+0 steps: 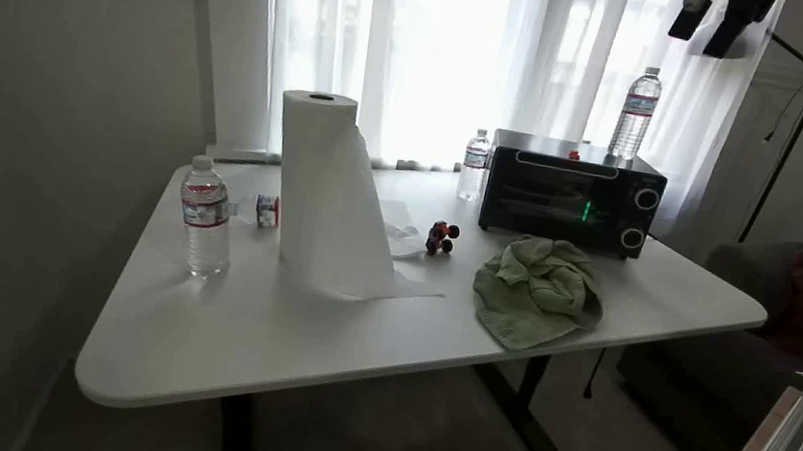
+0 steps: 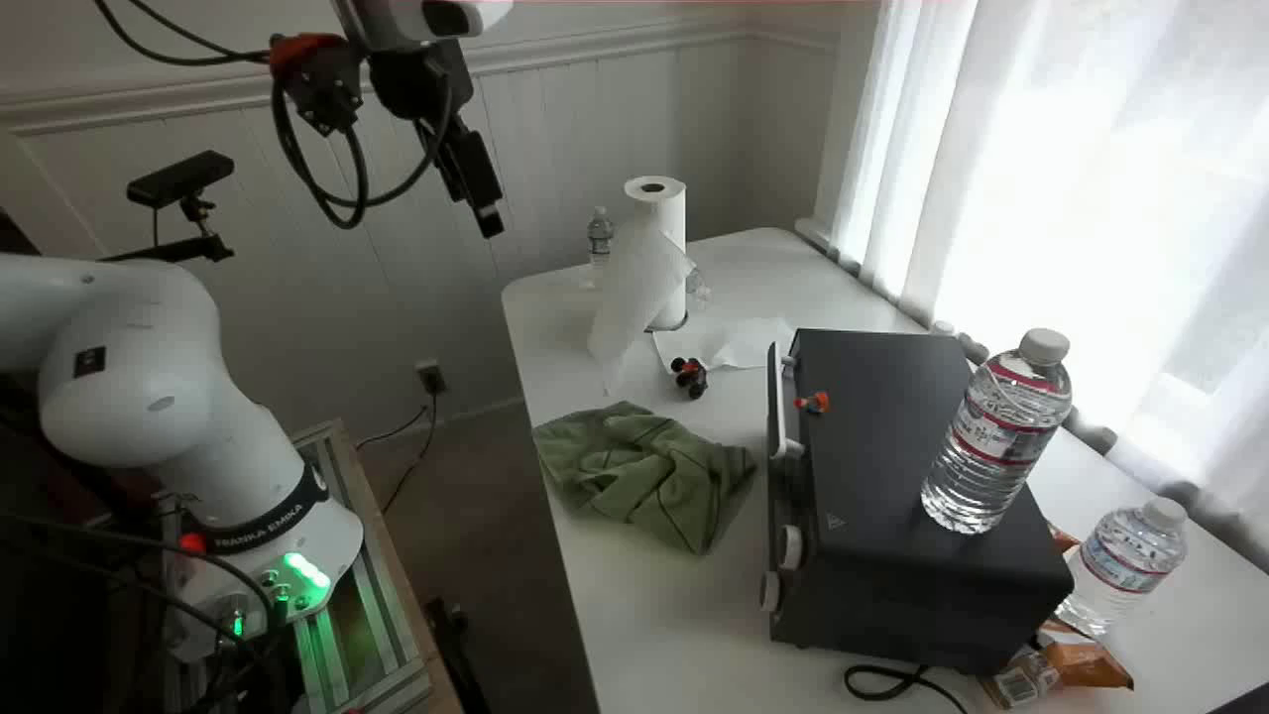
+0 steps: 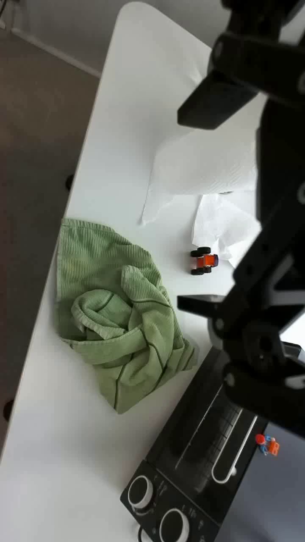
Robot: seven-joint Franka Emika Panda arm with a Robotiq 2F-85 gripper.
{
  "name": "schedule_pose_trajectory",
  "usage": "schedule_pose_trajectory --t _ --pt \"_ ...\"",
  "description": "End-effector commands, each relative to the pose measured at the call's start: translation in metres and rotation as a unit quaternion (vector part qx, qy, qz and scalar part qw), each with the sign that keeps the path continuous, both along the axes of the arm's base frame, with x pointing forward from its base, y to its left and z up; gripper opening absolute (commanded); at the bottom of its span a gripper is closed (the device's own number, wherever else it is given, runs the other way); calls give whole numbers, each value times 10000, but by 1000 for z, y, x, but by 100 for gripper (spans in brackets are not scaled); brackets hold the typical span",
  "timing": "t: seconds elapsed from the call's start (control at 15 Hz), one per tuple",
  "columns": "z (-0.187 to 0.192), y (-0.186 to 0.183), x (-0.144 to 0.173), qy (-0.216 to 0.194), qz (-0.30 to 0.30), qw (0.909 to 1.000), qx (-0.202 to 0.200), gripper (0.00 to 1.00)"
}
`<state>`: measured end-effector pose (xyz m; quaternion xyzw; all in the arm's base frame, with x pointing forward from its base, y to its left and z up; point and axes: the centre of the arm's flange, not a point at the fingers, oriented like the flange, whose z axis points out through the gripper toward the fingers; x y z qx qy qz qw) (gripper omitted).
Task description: Put the orange dice on top of the paper towel
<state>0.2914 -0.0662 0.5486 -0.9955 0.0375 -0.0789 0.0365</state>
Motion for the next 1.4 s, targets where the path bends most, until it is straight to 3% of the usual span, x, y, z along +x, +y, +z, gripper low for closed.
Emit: schedule_pose_trajectory --t 0.0,0.47,0.73,0.87,1.07,1.33 --pt "0 0 0 -1 0 10000 0 100" --pt "0 0 0 -1 0 10000 0 100" --pt "-40 -14 31 318 -459 9982 229 100" --pt "-72 -25 43 555 -789 9949 278 100" --pt "-87 -61 62 392 -1403 9888 315 100" --pt "-87 -114 86 302 -2420 9684 517 100"
